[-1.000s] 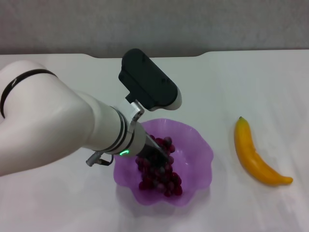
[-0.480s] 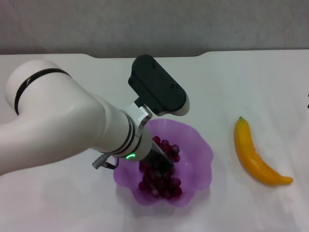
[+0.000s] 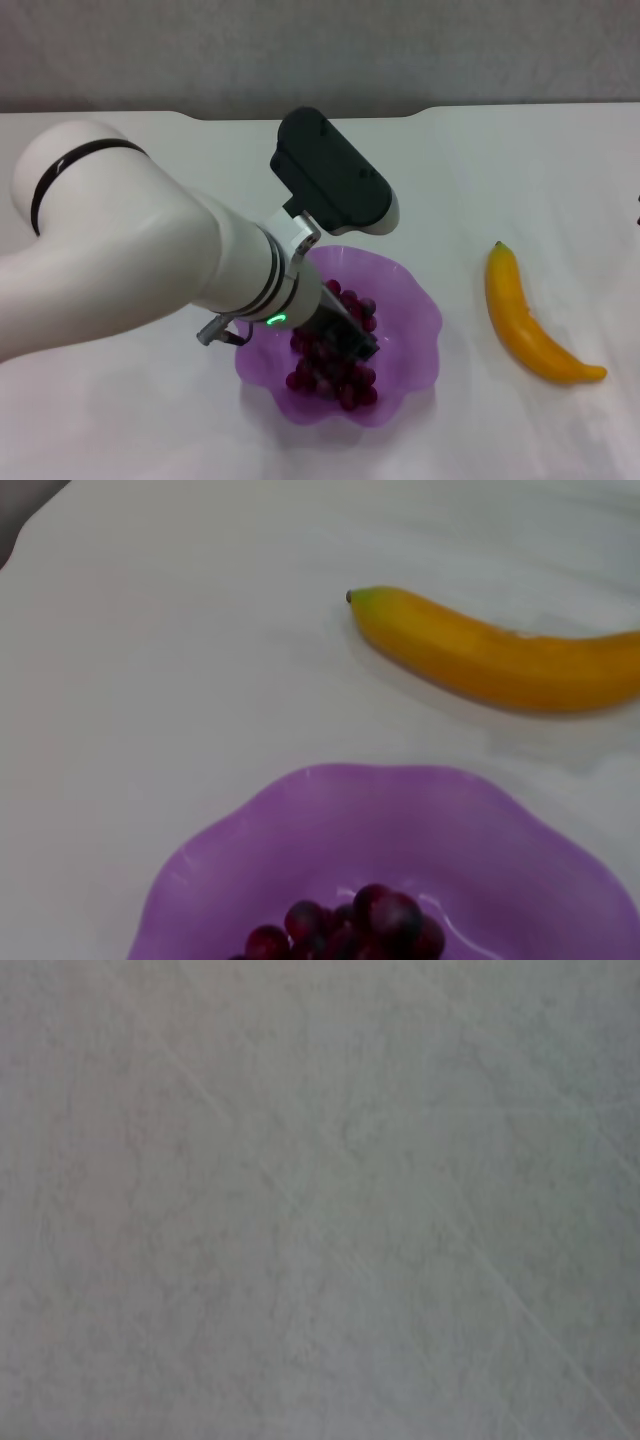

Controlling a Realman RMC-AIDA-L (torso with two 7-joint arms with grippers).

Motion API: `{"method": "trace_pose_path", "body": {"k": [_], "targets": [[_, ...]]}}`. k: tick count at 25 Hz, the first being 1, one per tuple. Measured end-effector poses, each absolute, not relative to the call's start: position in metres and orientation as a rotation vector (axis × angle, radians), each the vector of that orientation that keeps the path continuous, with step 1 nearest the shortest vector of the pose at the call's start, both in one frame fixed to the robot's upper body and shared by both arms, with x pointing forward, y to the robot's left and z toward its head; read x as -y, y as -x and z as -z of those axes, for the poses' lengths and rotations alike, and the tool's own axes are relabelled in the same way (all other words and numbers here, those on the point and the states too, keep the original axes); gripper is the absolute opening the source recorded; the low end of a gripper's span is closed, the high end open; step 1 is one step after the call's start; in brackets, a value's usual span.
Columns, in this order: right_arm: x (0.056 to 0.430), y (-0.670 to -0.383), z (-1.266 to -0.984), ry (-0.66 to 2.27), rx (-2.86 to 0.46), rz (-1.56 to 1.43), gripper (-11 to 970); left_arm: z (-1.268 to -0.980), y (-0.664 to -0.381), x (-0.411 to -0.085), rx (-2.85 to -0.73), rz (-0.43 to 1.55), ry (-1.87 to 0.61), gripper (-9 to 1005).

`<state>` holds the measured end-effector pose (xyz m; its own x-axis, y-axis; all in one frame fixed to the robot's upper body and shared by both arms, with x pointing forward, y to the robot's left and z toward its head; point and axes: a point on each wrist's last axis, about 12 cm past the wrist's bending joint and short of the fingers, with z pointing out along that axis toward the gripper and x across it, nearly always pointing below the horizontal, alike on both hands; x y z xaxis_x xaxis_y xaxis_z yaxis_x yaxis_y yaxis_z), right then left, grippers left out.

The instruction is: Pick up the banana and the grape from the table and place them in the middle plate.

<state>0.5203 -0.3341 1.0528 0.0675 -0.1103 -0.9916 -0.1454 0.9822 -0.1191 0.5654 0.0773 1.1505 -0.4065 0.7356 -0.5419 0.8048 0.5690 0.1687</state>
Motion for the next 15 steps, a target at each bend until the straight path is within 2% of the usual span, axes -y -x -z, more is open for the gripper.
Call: {"method": "trace_pose_path", "body": {"k": [11,15], "targets": [[0.333,-0.519,-1.052,0.211,-1.511,-0.029,835,-1.176,-0.557,-0.076,-2.119,0.175,-1.203,849],[0.333,-0.519,-1.052,0.214,-1.51,-0.032,836,-1.195,-0.556,-0.092,-2.063,0.162,-1.104,855]]}}
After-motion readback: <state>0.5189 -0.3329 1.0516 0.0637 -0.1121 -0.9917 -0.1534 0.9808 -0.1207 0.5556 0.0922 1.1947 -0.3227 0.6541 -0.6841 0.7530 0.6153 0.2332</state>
